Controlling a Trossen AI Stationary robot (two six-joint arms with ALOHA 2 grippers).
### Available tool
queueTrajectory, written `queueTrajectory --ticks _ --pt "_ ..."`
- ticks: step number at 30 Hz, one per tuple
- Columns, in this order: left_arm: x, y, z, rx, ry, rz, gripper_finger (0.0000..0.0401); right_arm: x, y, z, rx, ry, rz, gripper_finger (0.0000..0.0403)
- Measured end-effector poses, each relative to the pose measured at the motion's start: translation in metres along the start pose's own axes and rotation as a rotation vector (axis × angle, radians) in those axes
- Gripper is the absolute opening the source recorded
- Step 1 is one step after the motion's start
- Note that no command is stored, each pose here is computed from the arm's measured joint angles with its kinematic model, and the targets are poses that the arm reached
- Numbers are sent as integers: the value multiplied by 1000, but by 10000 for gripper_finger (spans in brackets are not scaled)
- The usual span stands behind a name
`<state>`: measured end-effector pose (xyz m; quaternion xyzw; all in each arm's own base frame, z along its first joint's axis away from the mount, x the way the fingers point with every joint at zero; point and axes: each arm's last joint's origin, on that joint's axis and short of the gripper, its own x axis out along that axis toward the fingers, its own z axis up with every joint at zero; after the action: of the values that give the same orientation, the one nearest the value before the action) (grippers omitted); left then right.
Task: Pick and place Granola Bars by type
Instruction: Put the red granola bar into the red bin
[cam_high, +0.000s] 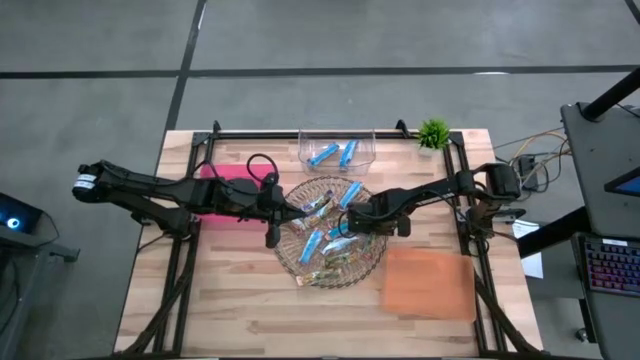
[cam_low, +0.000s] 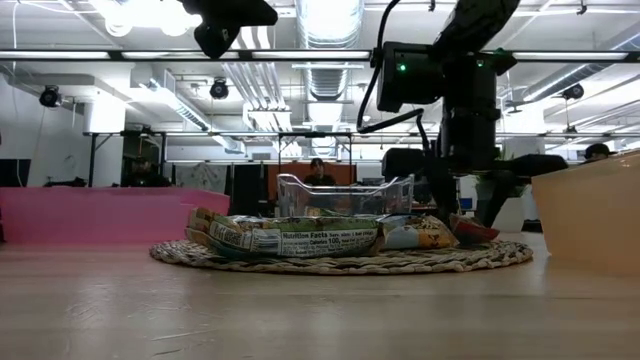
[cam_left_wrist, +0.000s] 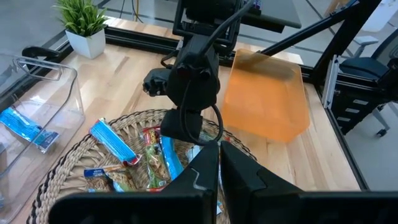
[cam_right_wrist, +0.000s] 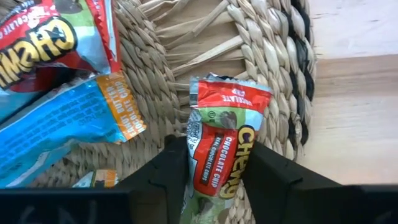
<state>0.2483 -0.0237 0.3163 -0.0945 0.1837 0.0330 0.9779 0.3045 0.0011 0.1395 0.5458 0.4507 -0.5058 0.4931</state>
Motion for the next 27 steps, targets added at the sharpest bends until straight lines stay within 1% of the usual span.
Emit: queueTrajectory --ticks 6,12,14,20,27 --pt "0 0 0 -2 0 0 0 -2 1 0 -5 -14 2 89" --pt "0 0 0 -5 0 0 0 -7 7 0 -26 -16 35 66" --pt "0 0 0 -7 0 -1 0 -14 8 0 -38 -15 50 62" --pt "0 0 0 -33 0 -1 0 -35 4 1 -48 -23 34 56" --pt "0 0 0 -29 -1 -1 0 -60 13 -2 -106 -52 126 56"
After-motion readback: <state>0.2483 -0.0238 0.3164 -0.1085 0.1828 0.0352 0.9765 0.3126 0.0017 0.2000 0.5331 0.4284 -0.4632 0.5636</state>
